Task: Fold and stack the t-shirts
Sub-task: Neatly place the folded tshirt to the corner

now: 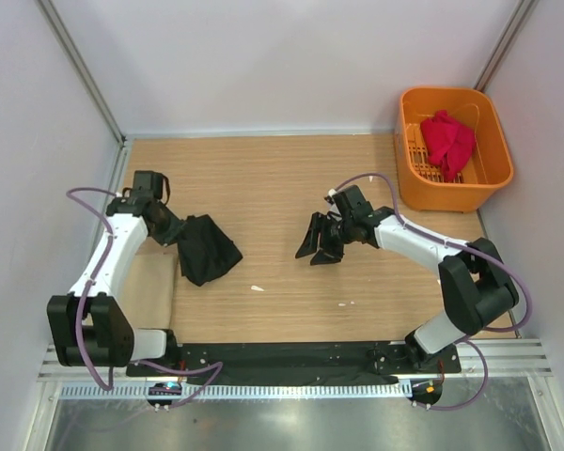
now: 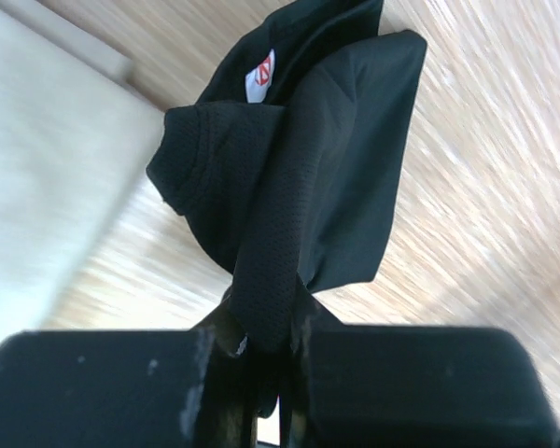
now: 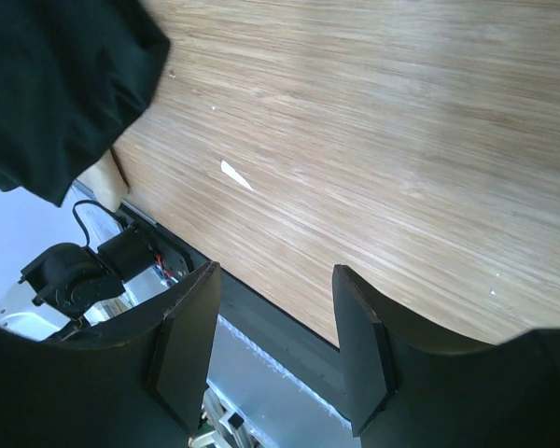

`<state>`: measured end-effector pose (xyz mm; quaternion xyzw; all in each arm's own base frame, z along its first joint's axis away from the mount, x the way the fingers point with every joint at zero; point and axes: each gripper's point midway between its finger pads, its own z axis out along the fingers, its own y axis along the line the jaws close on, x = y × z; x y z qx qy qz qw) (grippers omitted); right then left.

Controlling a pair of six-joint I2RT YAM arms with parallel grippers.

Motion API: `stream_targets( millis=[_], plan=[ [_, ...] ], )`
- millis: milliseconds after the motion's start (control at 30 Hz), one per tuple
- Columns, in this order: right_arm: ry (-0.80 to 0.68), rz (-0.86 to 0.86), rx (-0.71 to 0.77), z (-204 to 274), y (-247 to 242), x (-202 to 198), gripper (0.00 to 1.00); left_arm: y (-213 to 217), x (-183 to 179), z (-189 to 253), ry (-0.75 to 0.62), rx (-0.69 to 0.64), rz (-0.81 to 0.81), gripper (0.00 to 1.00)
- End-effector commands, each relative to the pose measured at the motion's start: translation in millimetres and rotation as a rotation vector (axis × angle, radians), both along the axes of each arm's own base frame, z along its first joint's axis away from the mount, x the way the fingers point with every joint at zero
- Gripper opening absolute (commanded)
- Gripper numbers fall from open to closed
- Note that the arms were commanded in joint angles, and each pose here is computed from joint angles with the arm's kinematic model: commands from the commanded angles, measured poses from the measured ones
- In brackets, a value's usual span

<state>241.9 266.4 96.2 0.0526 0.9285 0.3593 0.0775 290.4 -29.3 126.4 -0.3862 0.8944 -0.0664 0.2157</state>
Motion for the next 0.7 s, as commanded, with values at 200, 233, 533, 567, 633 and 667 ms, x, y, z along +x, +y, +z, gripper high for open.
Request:
stream_targets(
  millis=[200,233,533,567,633,667],
  plan=[
    [0.023,0.064,-0.002,-4.1,-3.4,-6.1,0.57,89.8,-17.4,20.4,0.052,0.163,0.084,0.00],
    [0.021,0.066,-0.002,-4.1,-3.9,-6.2,0.57,94.9,-16.8,20.1,0.048,0.158,0.094,0.00],
    [0.040,0.073,-0.008,-10.4,-3.7,-7.3,0.57,131.9,-35.4,29.4,0.075,0.160,0.182,0.00],
    [0.040,0.072,-0.006,-10.5,-3.7,-6.6,0.57,133.6,-39.5,32.5,0.070,0.168,0.198,0.00],
    [0.043,0.075,-0.006,-10.8,-2.2,-6.5,0.57,136.6,-50.3,32.4,0.106,0.187,0.223,0.00],
    [0.045,0.075,-0.004,-10.6,-2.0,-6.0,0.57,136.4,-54.7,33.3,0.113,0.191,0.242,0.00]
  ],
)
